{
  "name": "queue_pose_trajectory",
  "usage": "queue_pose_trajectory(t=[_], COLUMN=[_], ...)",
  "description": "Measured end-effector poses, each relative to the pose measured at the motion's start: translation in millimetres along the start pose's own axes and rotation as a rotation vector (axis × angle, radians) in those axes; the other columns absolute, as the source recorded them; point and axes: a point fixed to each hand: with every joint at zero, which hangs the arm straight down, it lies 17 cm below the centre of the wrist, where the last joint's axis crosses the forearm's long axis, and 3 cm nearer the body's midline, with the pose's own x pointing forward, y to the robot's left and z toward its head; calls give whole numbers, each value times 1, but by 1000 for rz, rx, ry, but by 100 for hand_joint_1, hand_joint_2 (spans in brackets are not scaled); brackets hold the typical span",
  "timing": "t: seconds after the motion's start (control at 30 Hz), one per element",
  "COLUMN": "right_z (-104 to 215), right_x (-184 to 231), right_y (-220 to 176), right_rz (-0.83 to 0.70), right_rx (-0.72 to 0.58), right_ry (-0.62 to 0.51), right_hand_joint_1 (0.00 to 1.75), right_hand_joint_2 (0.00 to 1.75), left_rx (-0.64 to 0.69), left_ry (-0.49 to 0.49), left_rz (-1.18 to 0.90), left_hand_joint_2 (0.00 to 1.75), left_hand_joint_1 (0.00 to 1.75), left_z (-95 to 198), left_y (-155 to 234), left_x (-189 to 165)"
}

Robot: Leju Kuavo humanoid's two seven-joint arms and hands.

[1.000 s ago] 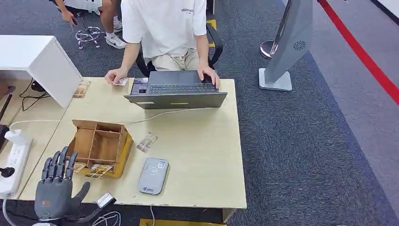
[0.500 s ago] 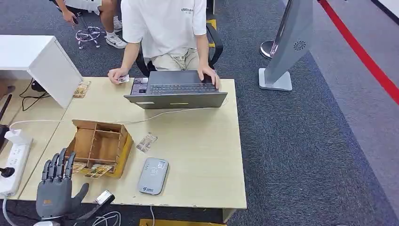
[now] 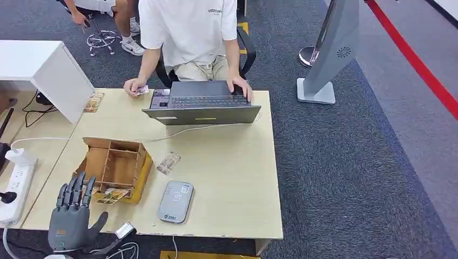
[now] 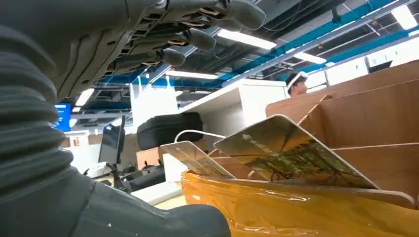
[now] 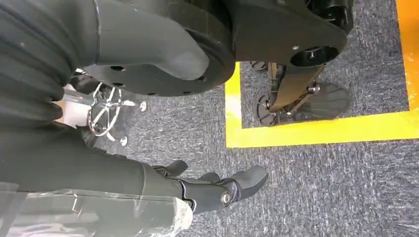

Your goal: Pass the card to the sensor for recognition and then transmit it.

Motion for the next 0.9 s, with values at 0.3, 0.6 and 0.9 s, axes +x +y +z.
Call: queue_pose_trajectory(t=[0.3, 0.6, 0.9], right_z=[0, 0, 1], right_x=[1, 1, 2], right_y=[2, 2, 3], right_rz=[-1, 4, 18], right_rx=[3, 5, 5], right_ry=[-2, -3, -8], right_hand_joint_1=[0, 0, 0], right_hand_joint_2=[175, 175, 175], left_rx=[3, 25, 32], left_ry=[11, 20, 38], left_rz=[8, 1, -2], left_hand_joint_2=[175, 175, 175], left_hand_joint_1=[0, 0, 0], left_z=[0, -9, -14], left_y=[0, 5, 5], left_x=[-1, -10, -18])
